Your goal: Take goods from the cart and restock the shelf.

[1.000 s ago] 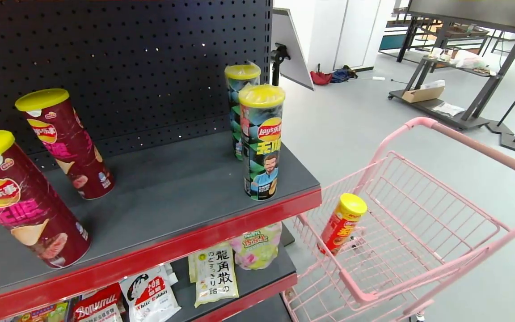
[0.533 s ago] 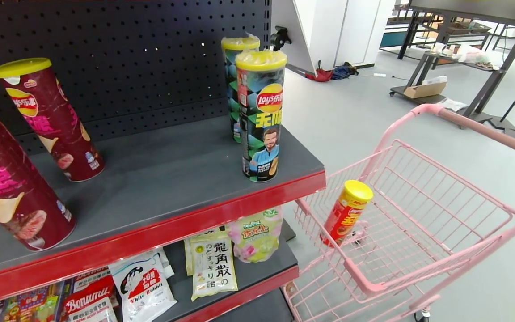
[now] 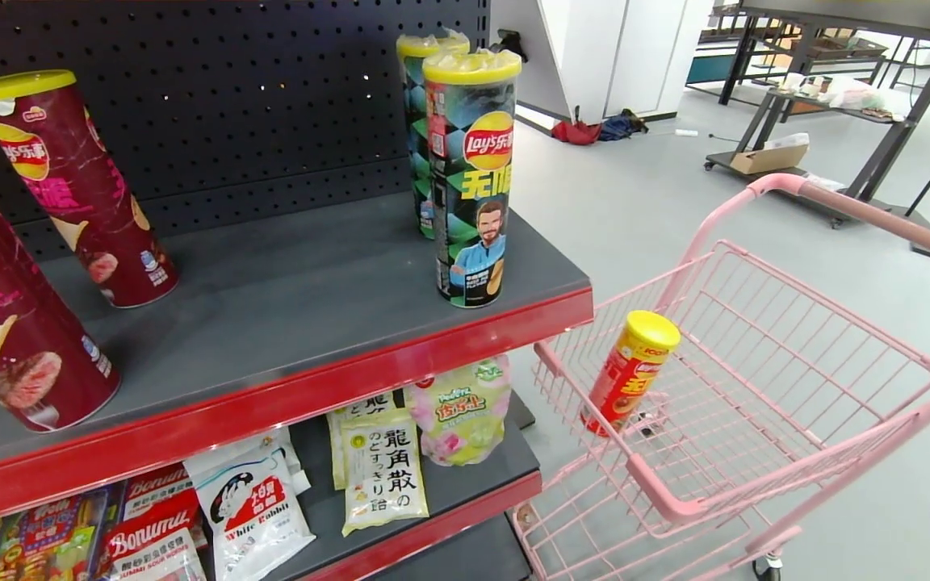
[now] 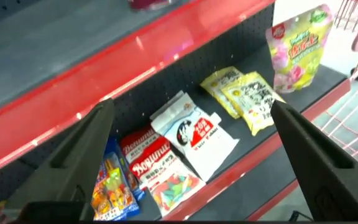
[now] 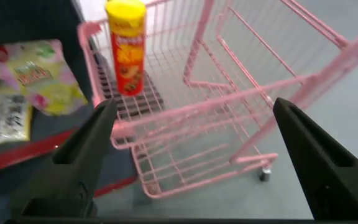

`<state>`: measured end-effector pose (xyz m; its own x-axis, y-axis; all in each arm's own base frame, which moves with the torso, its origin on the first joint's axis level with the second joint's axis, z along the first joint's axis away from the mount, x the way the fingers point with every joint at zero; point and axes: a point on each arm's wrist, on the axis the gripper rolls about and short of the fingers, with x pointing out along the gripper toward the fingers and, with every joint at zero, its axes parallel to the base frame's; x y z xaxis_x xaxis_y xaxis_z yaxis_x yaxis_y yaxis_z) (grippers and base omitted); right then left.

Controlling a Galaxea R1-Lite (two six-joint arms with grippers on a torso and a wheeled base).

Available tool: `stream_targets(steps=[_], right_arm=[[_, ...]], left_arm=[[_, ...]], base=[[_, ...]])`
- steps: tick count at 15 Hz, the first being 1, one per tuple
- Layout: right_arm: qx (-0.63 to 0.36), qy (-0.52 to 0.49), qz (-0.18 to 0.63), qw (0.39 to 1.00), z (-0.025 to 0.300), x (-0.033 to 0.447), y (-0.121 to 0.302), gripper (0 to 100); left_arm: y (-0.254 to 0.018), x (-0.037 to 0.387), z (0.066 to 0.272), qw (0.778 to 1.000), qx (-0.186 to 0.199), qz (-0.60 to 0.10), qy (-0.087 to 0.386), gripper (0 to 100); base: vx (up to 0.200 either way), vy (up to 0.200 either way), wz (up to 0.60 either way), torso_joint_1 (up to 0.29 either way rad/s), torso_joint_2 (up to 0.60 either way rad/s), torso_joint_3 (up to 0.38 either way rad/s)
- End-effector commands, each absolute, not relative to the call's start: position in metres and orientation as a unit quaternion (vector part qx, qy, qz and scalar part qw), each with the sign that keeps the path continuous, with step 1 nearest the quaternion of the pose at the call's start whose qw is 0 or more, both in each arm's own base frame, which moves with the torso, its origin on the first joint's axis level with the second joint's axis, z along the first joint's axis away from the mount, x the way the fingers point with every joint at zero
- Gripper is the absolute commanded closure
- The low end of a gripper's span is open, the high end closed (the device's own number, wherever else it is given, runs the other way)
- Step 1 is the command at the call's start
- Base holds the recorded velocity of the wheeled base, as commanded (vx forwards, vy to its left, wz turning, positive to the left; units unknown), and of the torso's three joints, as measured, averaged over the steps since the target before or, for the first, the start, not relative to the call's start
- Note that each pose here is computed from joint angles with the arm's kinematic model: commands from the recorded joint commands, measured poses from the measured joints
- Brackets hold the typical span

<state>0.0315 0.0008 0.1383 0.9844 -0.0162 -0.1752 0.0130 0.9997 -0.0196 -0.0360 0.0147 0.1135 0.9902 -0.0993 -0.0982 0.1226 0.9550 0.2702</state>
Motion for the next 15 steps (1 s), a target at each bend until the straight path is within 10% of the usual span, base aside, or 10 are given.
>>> stream_targets(steps=[1,5,15], right_arm=[[0.029,0.123,0.067,0.99,0.164,0.121,0.028,0],[0.023,0.193,0.087,0.977,0.128,0.185,0.047,0],[0.035,0.211,0.135,0.967,0.078,0.272,0.066,0]], left_arm=[[0.014,-0.033,0.112,0.987,0.139,-0.061,0.056,0],[0.011,-0.025,0.132,0.993,0.063,-0.056,0.083,0],[0.011,-0.022,0.136,0.992,0.068,-0.052,0.095,0]], base=[[0.0,0.0,0.0,0.0,0.0,0.0],[0.0,0.0,0.0,0.0,0.0,0.0],[0.0,0.0,0.0,0.0,0.0,0.0]])
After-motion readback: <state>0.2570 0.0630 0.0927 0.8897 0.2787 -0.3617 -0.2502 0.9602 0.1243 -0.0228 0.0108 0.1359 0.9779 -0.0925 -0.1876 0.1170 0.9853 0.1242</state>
